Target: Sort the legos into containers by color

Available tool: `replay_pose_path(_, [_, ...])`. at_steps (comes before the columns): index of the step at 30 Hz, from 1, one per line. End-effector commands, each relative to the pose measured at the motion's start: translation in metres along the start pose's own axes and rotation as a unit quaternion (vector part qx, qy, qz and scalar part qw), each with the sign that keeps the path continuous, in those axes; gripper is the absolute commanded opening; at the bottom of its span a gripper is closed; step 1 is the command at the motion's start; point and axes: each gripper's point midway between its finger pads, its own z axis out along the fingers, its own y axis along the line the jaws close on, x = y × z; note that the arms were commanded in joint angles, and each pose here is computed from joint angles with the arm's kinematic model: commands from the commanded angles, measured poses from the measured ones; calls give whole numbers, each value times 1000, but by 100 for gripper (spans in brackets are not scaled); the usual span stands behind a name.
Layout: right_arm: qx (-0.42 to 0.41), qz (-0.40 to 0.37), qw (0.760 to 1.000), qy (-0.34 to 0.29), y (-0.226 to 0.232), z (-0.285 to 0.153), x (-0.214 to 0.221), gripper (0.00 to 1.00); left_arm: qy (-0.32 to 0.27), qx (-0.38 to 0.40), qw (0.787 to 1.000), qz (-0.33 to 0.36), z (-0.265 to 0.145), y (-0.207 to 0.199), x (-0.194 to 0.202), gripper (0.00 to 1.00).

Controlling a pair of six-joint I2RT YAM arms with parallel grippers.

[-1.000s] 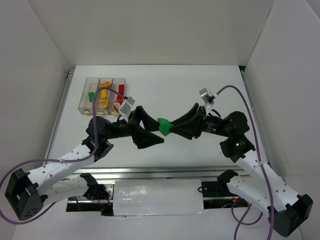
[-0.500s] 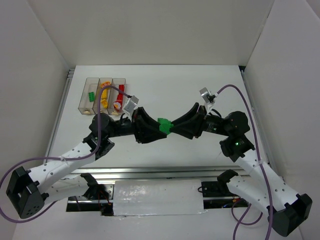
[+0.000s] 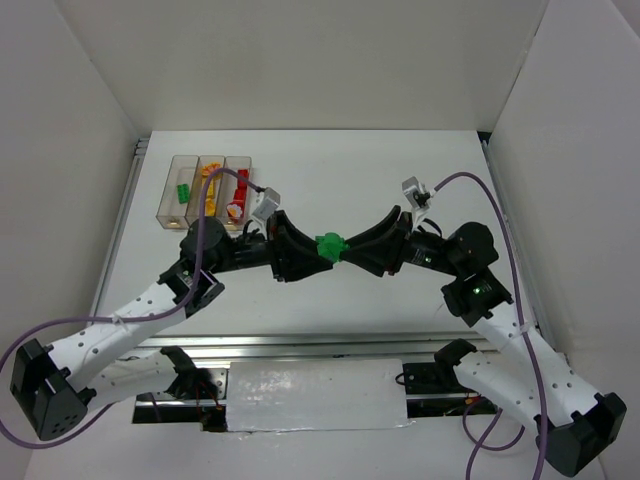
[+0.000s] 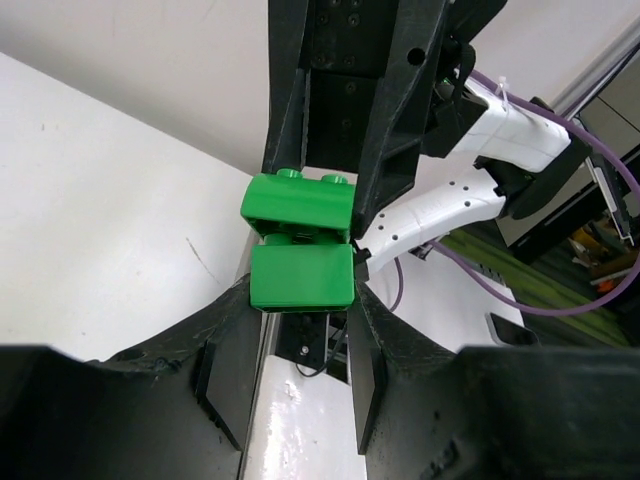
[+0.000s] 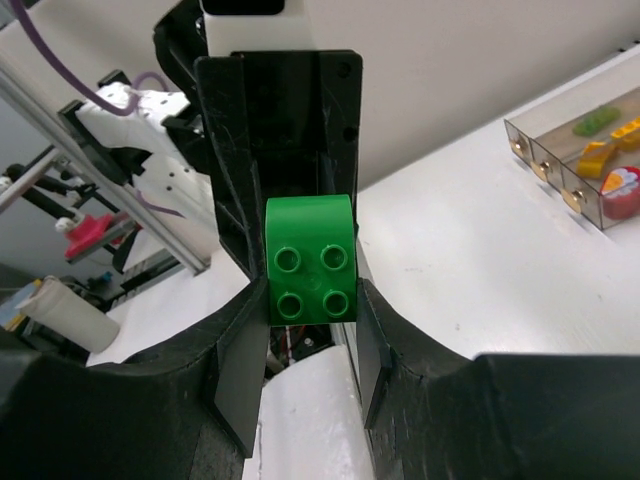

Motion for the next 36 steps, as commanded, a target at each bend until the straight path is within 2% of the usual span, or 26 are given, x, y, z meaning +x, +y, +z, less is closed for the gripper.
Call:
replay_pose_path(1, [15,-16,1000,0,-5,-1,-3,0,-44,38,997,57,-8,-24,-29,0])
replay_pose_path(6, [10,-23,1000,-12,-1,-4,-9,0,-49,47,996,59,-18,-24,-33,0])
replay_pose_path(9, [63,-24,997,-29,-17,-11,-18,0,-48,-16,998,47,-30,3,-40,0])
replay_pose_path(12, [133,-26,989,-54,-38,-24,-30,0,-48,-135,989,17,-61,58,-50,0])
replay_pose_path(13, [162,-20,986,-48,-47,-28,-26,0,-37,-219,975,-5,-88,96,-46,0])
replay_pose_path(15, [196,-25,978,-61,-57,-33,-32,0,-54,-356,933,-10,-128,143,-58,0])
replay_pose_path(16, [203,-22,978,-50,-61,-34,-27,0,-25,-457,888,-40,-167,176,-40,0])
replay_pose_path(17, [200,-22,979,-43,-60,-34,-23,0,-48,-576,816,-22,-210,200,-56,0])
replay_pose_path(19, [201,-20,979,-31,-65,-33,-16,0,-33,-684,728,-26,-262,227,-52,0])
replay_pose_path(20, [202,-18,979,-25,-68,-33,-11,0,-46,-736,675,-21,-291,233,-60,0])
replay_pose_path(22, [208,-18,978,-12,-77,-33,0,0,-56,-771,634,-11,-318,254,-74,0])
replay_pose_path(23, [212,-17,977,-9,-81,-34,2,0,-55,-781,623,1,-324,263,-80,0])
replay_pose_path(24, [219,-17,976,-5,-86,-34,6,0,-33,-806,590,4,-338,285,-74,0])
replay_pose_path(25, [223,-12,975,-1,-90,-34,11,0,-15,-812,583,29,-342,294,-87,0])
replay_pose_path(26, [220,-9,975,6,-92,-34,15,0,25,-814,579,23,-348,321,-74,0])
replay_pose_path(28, [211,-2,977,16,-93,-33,25,0,66,-803,591,42,-346,343,-82,0])
replay_pose_path(29, [205,0,979,18,-92,-32,27,0,75,-805,587,42,-347,352,-81,0])
replay_pose_path(30, [199,9,980,24,-91,-31,32,0,84,-816,571,35,-363,366,-77,0])
replay_pose_path(33, [184,5,983,24,-89,-28,32,0,85,-818,568,36,-373,388,-74,0])
replay_pose_path(36, [170,9,985,31,-87,-25,35,0,91,-832,546,32,-387,405,-66,2])
